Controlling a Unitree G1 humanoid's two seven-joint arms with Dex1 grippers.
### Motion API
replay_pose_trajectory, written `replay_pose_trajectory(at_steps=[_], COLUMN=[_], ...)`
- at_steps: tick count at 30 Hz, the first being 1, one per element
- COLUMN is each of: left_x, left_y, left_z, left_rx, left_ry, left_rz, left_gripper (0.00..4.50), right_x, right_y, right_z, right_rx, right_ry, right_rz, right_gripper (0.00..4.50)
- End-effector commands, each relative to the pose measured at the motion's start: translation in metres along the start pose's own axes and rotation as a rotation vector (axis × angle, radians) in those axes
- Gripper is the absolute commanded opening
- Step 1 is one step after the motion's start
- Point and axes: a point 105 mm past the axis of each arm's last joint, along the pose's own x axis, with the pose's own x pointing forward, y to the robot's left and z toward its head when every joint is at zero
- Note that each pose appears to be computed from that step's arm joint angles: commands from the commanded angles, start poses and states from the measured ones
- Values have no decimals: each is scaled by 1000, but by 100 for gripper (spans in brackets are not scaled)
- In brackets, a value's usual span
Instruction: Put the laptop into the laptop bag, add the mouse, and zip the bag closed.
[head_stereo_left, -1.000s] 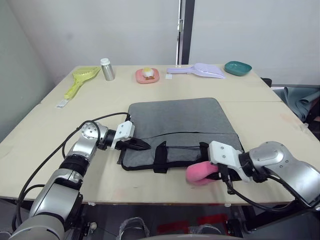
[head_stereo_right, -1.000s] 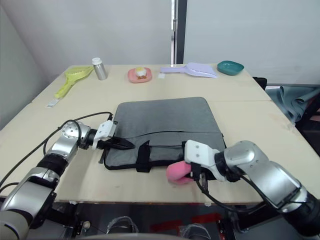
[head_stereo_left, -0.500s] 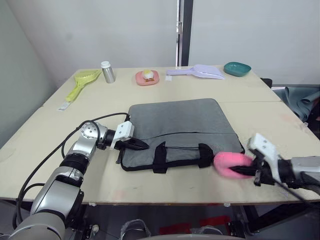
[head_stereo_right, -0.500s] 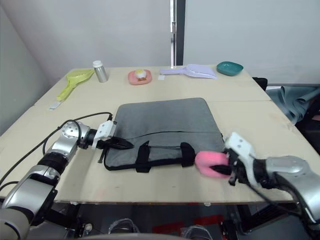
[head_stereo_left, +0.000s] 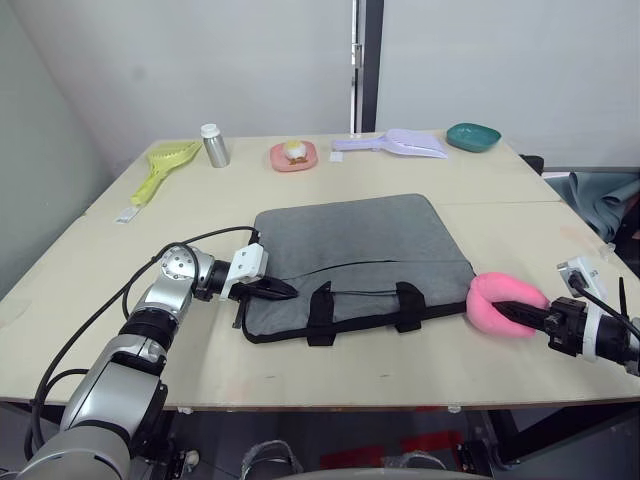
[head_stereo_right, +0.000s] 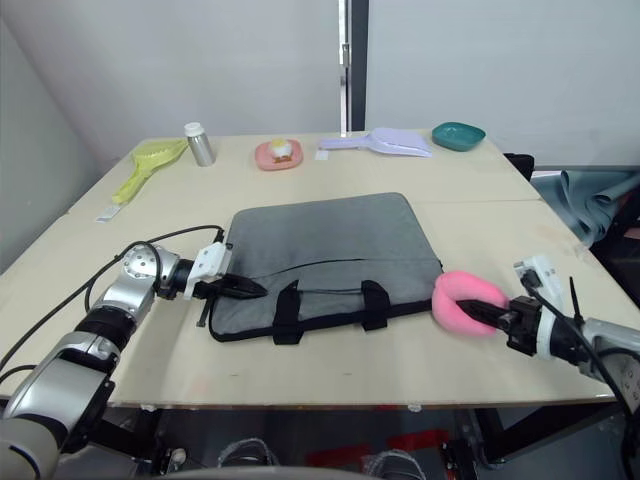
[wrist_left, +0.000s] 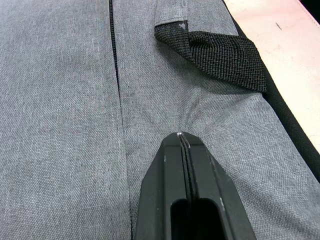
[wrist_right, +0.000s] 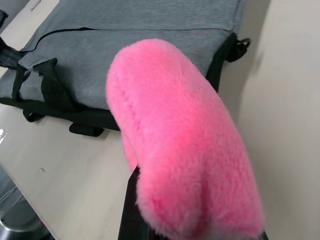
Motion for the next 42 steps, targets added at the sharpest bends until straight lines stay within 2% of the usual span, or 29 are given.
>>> replay_pose_trajectory(at_steps=[1, 3, 7, 10, 15, 20, 25, 31, 35, 42], left_x=[0, -1, -3, -5, -5, -2, -2, -2, -3, -4], left_y=[-39, -40, -41, -41, -42, -42, -42, -41, -41, -40], left_z=[-53, -53, -53, -54, -54, -53, -53, -54, -53, -53], left_rx=[-179, -176, -174, -174, -170, -170, -169, -167, -164, -166], left_ry=[178, 181, 184, 189, 188, 179, 181, 186, 187, 186], left_rz=[-96, -97, -94, -90, -87, -84, -84, -81, -76, -64], left_gripper=[0, 0, 0, 0, 0, 0, 0, 0, 0, 0], right_x=[-18, -18, -30, -31, -26, -34, -56, -54, -63, -43], right_y=[-36, -42, -49, -53, -42, -39, -76, -85, -93, -62], right_z=[23, 26, 48, 52, 53, 38, 30, 53, 59, 42], right_rx=[16, 26, 72, 100, 87, 87, 141, 157, 199, 114], right_ry=[-89, -98, -205, -213, -200, -158, -167, -261, -326, -189], right_rz=[-177, -194, -196, -204, -149, -140, -322, -352, -366, -208], right_gripper=[28, 28, 28, 28, 28, 28, 28, 28, 28, 28])
